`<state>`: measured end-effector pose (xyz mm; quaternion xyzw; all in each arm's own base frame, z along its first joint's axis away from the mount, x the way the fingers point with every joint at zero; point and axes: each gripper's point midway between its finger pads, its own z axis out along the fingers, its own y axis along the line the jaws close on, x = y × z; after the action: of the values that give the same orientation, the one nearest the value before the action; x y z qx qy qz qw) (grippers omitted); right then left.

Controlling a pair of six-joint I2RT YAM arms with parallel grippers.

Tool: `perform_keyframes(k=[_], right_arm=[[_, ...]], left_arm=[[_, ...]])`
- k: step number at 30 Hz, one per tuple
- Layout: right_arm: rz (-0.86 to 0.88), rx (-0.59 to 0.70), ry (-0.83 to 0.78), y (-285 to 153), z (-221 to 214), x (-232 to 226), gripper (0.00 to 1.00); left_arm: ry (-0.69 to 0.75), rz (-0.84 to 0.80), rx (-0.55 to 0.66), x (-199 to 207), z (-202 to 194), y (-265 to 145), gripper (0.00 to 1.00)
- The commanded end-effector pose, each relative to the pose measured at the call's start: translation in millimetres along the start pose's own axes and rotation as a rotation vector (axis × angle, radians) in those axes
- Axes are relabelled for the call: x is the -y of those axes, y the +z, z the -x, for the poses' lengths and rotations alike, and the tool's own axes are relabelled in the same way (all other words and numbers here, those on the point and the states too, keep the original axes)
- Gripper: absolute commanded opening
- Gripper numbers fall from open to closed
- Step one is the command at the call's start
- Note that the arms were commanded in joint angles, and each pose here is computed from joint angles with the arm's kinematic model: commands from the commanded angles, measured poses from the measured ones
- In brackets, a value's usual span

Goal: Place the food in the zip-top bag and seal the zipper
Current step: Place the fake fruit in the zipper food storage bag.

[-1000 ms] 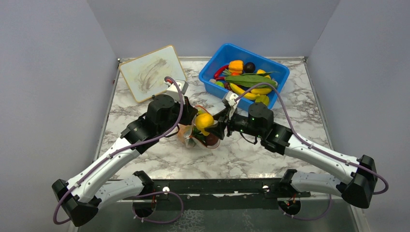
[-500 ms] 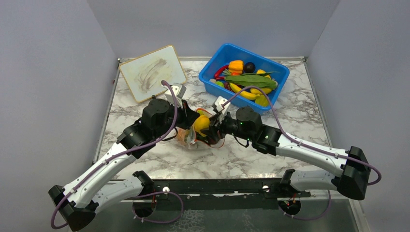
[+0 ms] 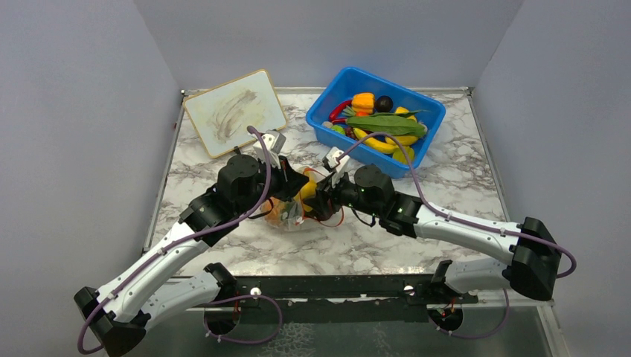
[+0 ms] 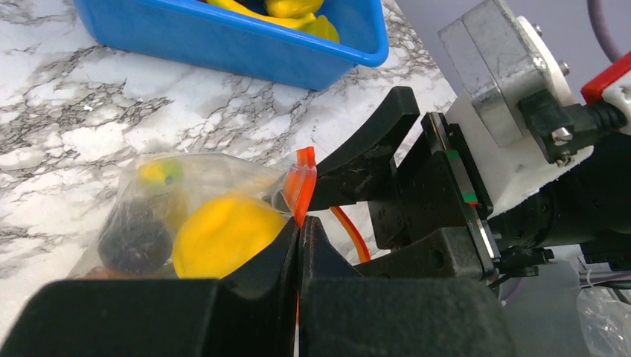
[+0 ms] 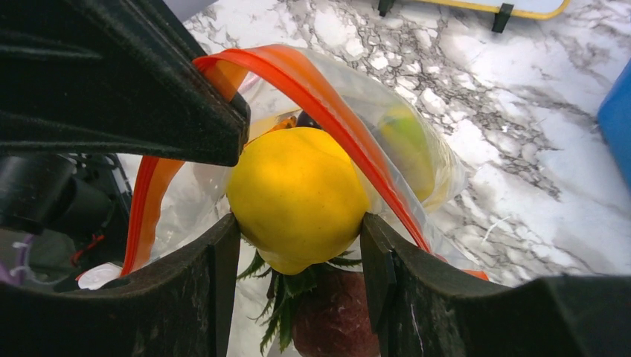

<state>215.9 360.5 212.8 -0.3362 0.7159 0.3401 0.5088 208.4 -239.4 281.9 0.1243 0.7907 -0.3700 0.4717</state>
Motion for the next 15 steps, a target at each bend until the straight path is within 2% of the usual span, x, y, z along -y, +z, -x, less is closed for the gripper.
perform_keyframes(k=[1, 4, 12, 15], right_arm=[[0.034, 0.069, 0.139, 7.6, 4.1, -11.3, 0.38], [0.027, 0.073, 0.172, 9.9, -0.5, -10.5, 0.43], [-0.007, -0.001, 0.148, 9.8, -3.2, -6.4, 0.68], [-0.044, -0.018, 0.137, 2.1, 0.4, -0.6, 0.72]], left_arm=[[-0.013, -0.066, 0.054, 12.6, 10.7, -2.3, 0.00], [-0.010, -0.063, 0.045, 10.0, 6.1, -1.0, 0.00], [0.018, -0.037, 0.051, 4.8, 6.9, -3.8, 0.00], [0.026, -0.021, 0.053, 1.2, 6.9, -5.8, 0.00]])
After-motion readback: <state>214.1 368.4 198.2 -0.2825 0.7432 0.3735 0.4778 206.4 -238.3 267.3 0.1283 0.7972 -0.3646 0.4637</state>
